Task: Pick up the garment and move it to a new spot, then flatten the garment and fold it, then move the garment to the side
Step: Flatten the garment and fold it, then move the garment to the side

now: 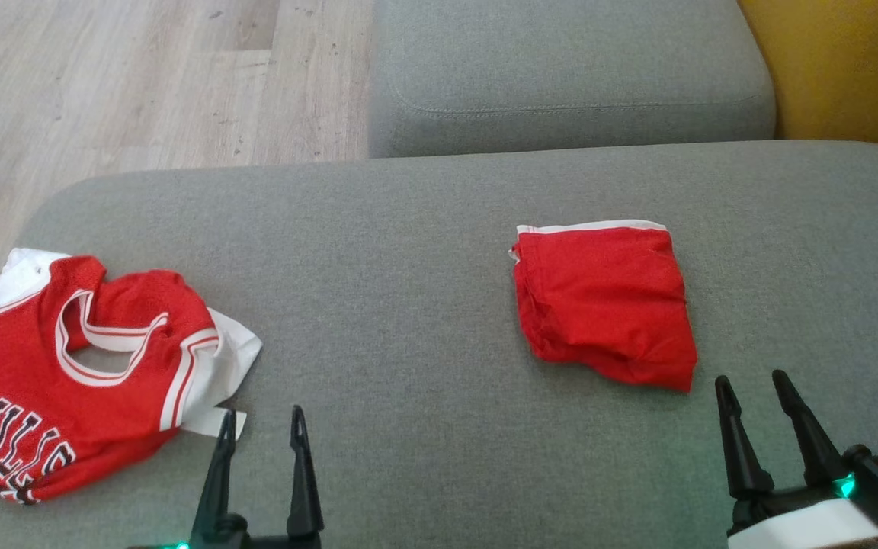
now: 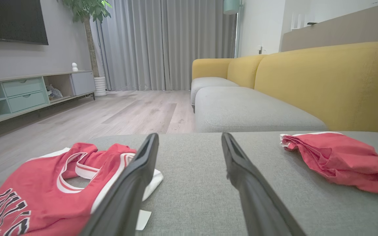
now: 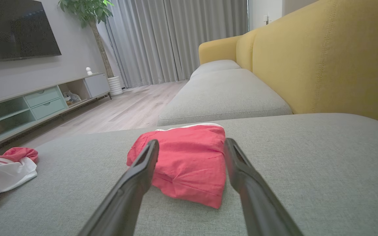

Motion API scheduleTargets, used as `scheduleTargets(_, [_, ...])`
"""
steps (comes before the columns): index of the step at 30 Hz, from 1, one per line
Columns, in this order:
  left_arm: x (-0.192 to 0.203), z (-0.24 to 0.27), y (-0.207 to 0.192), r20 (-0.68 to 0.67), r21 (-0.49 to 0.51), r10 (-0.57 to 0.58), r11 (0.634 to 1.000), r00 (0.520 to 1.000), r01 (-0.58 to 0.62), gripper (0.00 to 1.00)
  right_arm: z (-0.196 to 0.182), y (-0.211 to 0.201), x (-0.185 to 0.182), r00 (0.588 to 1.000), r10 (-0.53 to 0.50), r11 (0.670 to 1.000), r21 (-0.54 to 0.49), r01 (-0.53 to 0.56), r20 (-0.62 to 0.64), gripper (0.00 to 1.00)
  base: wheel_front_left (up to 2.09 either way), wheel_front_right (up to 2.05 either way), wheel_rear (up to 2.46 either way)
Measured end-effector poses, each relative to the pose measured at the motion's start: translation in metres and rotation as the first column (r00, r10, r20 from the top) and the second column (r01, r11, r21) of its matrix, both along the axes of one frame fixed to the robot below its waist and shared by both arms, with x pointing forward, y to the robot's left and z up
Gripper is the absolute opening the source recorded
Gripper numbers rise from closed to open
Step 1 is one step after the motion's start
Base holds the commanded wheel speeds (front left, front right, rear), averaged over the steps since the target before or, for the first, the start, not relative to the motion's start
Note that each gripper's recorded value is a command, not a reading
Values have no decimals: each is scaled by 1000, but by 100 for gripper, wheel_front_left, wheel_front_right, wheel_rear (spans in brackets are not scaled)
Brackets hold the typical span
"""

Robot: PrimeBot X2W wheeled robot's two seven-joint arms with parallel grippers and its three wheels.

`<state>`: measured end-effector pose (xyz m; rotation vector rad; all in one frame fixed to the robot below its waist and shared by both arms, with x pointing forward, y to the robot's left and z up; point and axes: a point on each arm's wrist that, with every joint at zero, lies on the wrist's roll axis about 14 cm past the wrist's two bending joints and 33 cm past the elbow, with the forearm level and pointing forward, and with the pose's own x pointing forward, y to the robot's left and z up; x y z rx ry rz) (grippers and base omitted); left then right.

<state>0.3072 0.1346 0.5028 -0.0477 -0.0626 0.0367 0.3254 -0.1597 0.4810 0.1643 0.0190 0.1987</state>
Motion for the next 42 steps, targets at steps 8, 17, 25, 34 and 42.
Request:
scheduleTargets(8, [-4, -9, 1, -29, 8, -6, 1000, 1000, 6, 100, -1, 3, 2, 1000, 8, 1000, 1, -8, -4, 100, 0, 0, 0])
scheduleTargets(17, [-2, -12, 0, -41, -11, -8, 1000, 999, 7, 100, -3, 3, 1, 1000, 4, 1000, -1, -4, -9, 100, 0, 0, 0])
scheduleTargets(25, [-1, -13, -2, -46, -11, -15, 1000, 999, 15, 100, -5, 1, 1, 1000, -1, 1000, -1, 1, -15, 100, 0, 0, 0])
scheduleTargets(34, [1, -21, -4, -76, -17, -21, 1000, 997, 19, 100, -22, -11, 6, 997, -31, 999, -34, 29, -69, 100, 0, 0, 0])
scheduleTargets(42, [25, -22, -15, -83, -24, -49, 999, 995, 47, 100, -62, -22, 40, 977, -55, 997, -58, 44, -206, 100, 0, 0, 0])
